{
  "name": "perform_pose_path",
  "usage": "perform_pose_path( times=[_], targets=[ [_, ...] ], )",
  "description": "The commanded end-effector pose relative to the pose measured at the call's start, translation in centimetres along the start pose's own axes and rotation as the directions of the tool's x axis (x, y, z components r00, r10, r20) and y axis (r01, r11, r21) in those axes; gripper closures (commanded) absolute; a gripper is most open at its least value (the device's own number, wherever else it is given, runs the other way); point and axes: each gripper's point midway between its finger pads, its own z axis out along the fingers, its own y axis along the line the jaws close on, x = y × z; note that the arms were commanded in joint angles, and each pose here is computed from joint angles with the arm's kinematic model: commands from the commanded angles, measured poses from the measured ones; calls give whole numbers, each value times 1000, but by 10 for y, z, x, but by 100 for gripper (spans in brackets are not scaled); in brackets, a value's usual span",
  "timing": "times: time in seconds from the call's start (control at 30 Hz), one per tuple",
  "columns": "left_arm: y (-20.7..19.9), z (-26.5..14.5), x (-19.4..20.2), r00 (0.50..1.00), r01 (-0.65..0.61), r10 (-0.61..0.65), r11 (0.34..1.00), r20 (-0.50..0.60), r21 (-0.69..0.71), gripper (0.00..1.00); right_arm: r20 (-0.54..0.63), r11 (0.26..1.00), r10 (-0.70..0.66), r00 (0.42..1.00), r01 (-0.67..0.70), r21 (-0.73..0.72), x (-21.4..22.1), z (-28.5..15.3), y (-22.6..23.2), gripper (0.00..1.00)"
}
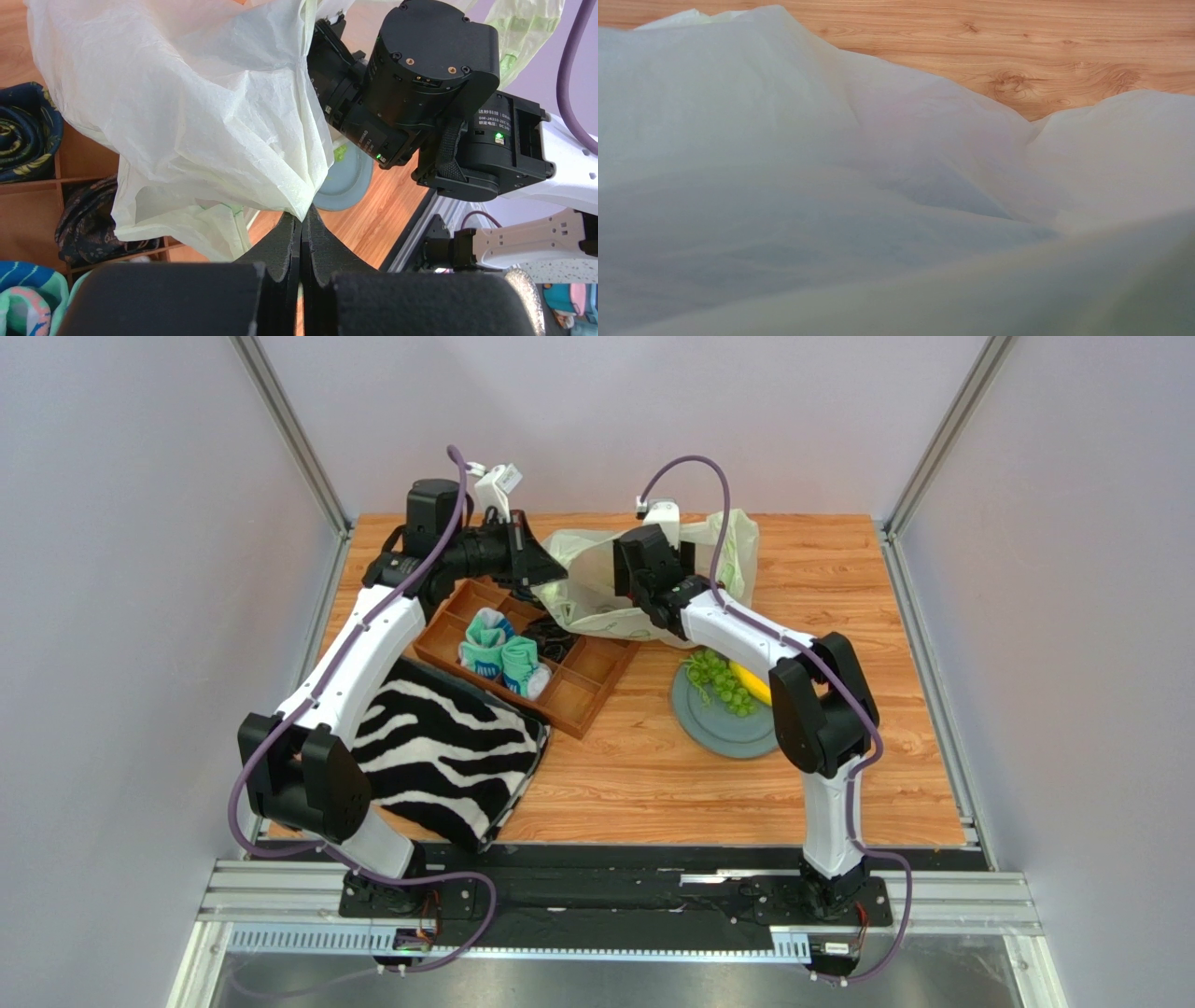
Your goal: Place the fruits into the plastic bag
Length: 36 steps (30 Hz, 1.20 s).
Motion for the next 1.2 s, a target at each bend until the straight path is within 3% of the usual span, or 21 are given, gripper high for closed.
perform_pose_path(
  times=[0.0,0.4,0.6,0.77,0.97,1.17],
  targets=[
    [-2,0,-6,1000,-14,13,1000,19,23,100,51,999,47,998,-47,-7,-28,-1,1,16],
    [-1,-1,-6,1000,-9,8,1000,19,21,100,60,997,53,997,-50,-58,-33,-9,6,17],
    [0,0,-5,1000,-6,6,1000,18,21,100,78,971,77,994,-57,-231,-42,-38,26,22],
    [1,0,-5,1000,-5,5,1000,18,23,100,170,907,63,983,15,-420,-73,-100,51,24],
    [1,1,-5,1000,-4,3,1000,18,23,100,278,845,21,960,131,-518,-89,-182,62,25],
    [1,0,-5,1000,-5,5,1000,19,20,100,227,856,41,973,83,-511,-58,-219,27,26]
  ],
)
